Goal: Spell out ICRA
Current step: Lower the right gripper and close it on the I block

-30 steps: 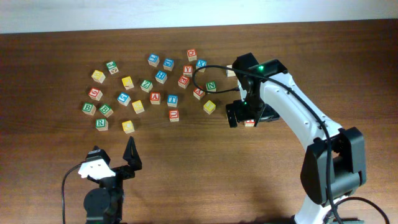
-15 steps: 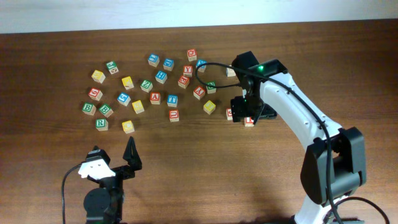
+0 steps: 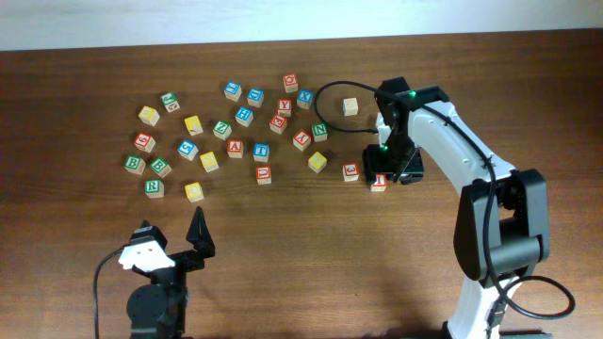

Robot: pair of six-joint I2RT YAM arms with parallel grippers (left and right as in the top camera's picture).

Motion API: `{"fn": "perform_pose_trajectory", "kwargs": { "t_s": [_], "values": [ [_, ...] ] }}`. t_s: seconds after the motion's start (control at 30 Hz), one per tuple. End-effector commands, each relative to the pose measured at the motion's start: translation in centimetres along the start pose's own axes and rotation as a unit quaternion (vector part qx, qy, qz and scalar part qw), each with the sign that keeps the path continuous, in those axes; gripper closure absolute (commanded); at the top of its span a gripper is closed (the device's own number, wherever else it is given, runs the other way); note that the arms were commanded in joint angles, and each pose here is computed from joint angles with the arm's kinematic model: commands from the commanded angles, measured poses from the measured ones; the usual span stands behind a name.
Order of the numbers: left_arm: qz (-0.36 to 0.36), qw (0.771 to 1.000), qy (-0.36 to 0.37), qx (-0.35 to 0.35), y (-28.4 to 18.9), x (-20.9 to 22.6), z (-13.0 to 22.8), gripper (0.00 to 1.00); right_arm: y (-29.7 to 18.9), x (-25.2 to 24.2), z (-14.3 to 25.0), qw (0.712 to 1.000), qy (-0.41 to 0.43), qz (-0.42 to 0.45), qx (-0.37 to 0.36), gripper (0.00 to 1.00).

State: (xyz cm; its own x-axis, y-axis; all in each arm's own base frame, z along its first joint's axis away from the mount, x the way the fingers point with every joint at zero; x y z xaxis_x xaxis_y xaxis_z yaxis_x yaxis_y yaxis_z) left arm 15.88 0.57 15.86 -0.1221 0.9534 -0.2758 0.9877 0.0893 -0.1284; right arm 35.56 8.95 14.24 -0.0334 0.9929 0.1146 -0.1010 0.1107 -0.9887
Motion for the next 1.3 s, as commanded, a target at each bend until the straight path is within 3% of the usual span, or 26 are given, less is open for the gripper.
{"fn": "perform_pose_trajectory", "kwargs": {
  "t_s": [0.0,0.4,0.5,0.73,0.97,1.27],
  "values": [
    [-0.006,1.0,0.007,-0.002,0.0,0.2,0.1,0.01,0.6,0.2,-0.1,1.0,0.0,-0.004,0.003,0.4],
    [-0.006,1.0,0.007,-0.002,0.0,0.2,0.1,0.01,4.2,0.0,-0.6,0.999,-0.006,-0.006,-0.04,0.4],
    [-0.006,1.0,0.007,-0.002,0.0,0.2,0.1,0.01,4.2,-0.3,-0.9,0.998,0.017,0.014,-0.054,0.47],
    [-0.006,1.0,0.007,-0.002,0.0,0.2,0.1,0.01,4.3,0.5,-0.7,0.998,0.014,0.027,-0.055,0.51],
    [-0.006,1.0,0.007,-0.002,0.0,0.2,0.1,0.01,4.4,1.3,-0.6,0.996,-0.002,0.059,-0.062,0.65],
    [-0.006,1.0,0.007,-0.002,0.0,0.2,0.1,0.01,4.4,1.3,-0.8,0.996,0.01,0.058,-0.069,0.66]
  ]
}}
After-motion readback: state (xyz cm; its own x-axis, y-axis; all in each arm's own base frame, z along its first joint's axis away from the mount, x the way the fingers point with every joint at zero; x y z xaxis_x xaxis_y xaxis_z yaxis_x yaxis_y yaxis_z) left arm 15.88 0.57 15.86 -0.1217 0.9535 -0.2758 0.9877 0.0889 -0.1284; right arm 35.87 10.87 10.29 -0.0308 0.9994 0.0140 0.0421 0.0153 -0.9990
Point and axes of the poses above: each gripper's point midway between its finger pads, its own y axis out along the fingers, its own x axis along the line the jaws close on, z = x × y, the point moved 9 cm from there along -y, back along the fingers, and after that the axes turned 1 degree about -y, right-handed, at the moved point
